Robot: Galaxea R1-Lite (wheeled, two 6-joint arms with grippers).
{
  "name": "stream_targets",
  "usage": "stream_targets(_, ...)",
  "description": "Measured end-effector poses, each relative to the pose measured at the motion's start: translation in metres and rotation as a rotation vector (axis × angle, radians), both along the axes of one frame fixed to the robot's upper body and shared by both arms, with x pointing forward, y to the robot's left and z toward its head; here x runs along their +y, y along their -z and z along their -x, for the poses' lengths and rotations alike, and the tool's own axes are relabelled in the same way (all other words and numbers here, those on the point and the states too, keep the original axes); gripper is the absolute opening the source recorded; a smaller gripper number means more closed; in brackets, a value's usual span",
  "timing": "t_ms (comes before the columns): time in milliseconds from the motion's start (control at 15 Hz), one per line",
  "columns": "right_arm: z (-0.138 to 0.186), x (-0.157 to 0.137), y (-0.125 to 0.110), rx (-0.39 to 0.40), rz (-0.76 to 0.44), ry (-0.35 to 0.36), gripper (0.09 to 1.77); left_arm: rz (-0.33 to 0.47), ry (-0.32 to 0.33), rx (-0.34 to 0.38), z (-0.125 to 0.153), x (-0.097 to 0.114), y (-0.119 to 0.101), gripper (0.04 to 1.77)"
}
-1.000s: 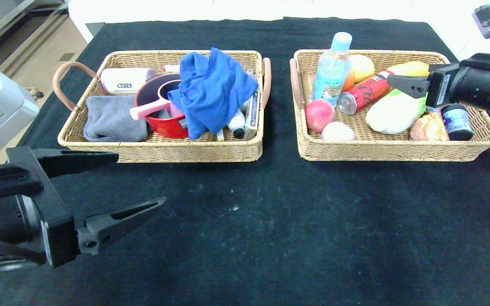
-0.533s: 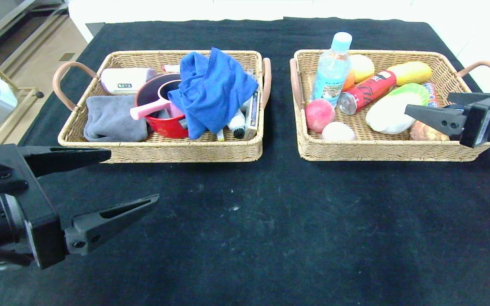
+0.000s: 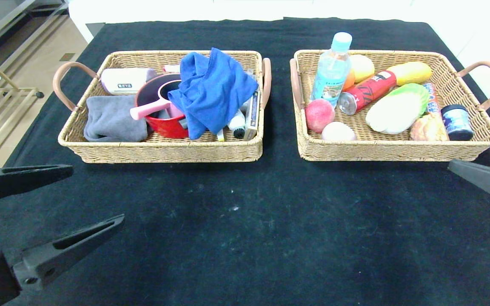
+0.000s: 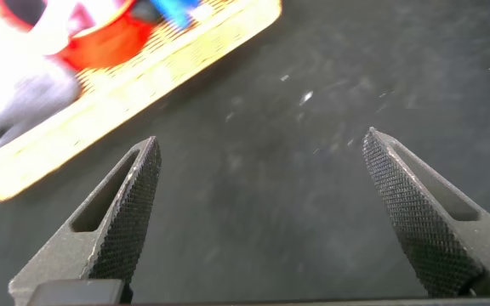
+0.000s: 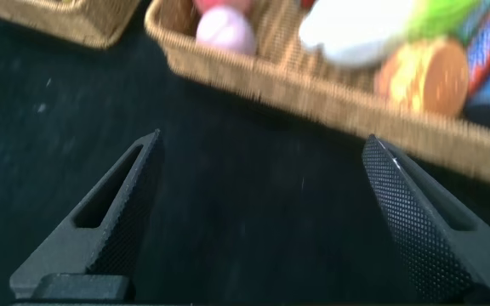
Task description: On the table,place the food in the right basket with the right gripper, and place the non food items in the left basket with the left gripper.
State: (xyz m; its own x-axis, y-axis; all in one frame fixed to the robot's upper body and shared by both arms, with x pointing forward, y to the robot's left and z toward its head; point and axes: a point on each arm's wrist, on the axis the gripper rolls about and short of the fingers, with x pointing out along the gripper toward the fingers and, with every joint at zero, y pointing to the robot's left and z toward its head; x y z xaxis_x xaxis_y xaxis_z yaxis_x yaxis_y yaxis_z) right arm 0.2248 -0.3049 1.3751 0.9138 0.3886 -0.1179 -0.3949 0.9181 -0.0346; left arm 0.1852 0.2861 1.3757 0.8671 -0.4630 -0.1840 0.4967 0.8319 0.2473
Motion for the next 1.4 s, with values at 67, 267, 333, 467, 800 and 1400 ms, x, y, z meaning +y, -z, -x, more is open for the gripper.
stream_targets(67, 0.014, -0.003, 0.002, 0.013, -0.004, 0.007, 1.7, 0.001, -0.031, -0.012, 0.007, 0.005, 0.002, 1.72)
stream_targets(267, 0.054, -0.014, 0.005, 0.016, -0.004, 0.06, 1.7, -0.002, -0.102, -0.019, 0.032, 0.021, 0.009, 1.72)
stream_targets(333, 0.066, -0.017, 0.006, 0.011, -0.003, 0.085, 1.7, 0.001, -0.129, -0.028, 0.04, 0.026, 0.01, 1.72)
stream_targets(467, 0.09, -0.022, 0.01, 0.001, 0.001, 0.143, 1.7, 0.014, -0.208, -0.058, 0.056, 0.036, 0.014, 1.72)
stream_targets(800, 0.133, -0.029, 0.029, -0.078, -0.016, 0.283, 1.7, 0.035, -0.366, -0.143, 0.09, 0.047, 0.026, 1.72)
stream_targets(1400, 0.184, -0.029, 0.09, -0.188, -0.027, 0.32, 1.7, 0.035, -0.455, -0.192, 0.139, 0.048, 0.072, 1.72)
